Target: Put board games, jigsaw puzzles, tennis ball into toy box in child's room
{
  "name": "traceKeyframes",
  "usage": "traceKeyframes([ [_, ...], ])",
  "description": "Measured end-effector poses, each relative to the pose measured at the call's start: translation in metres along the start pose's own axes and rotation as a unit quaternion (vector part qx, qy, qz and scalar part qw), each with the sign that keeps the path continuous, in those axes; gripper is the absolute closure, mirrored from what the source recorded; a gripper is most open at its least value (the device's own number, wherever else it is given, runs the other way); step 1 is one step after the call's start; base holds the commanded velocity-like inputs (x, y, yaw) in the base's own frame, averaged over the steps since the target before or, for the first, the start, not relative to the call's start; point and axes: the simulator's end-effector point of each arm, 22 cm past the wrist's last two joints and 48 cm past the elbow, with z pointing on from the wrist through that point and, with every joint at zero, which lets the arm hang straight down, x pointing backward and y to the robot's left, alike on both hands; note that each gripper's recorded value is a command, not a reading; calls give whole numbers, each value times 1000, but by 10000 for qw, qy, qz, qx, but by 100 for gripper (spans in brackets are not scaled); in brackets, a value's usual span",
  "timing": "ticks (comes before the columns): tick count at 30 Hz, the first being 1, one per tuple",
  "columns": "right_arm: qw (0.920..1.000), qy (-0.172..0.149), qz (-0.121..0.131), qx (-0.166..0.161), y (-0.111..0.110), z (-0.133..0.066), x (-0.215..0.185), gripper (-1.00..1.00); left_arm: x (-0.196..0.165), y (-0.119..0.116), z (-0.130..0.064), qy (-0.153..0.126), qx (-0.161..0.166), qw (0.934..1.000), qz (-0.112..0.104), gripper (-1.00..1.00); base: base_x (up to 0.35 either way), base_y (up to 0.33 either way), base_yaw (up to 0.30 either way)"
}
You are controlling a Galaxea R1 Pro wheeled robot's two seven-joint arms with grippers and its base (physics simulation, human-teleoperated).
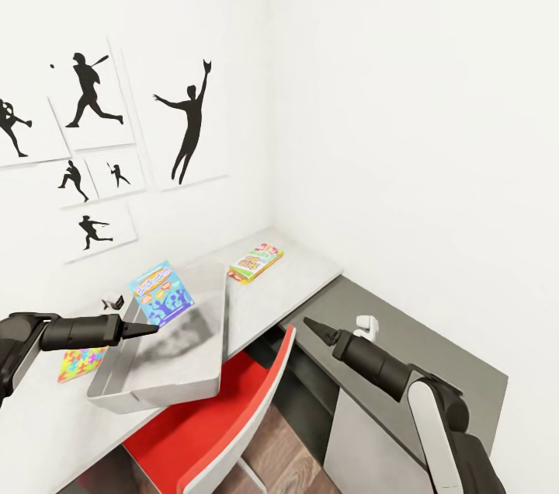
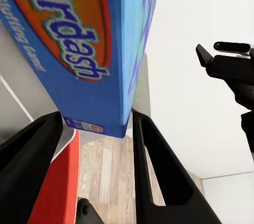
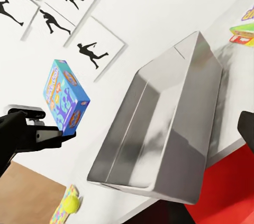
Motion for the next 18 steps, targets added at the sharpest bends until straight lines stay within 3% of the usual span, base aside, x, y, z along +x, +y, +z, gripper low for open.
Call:
traceKeyframes([
  [4,10000,-3,1,-8,1,0,0,-100,0,0,0,5,0,10000,1,100,5,11,116],
  [13,10000,-8,-14,-8,1,-1,-1,-100,0,-2,-1,-1,0,10000,16,100,87,81,255],
  [18,10000,-13,-20,-10,2,-1,-2,-100,0,-2,-1,-2,2,10000,22,100,152,4,68],
])
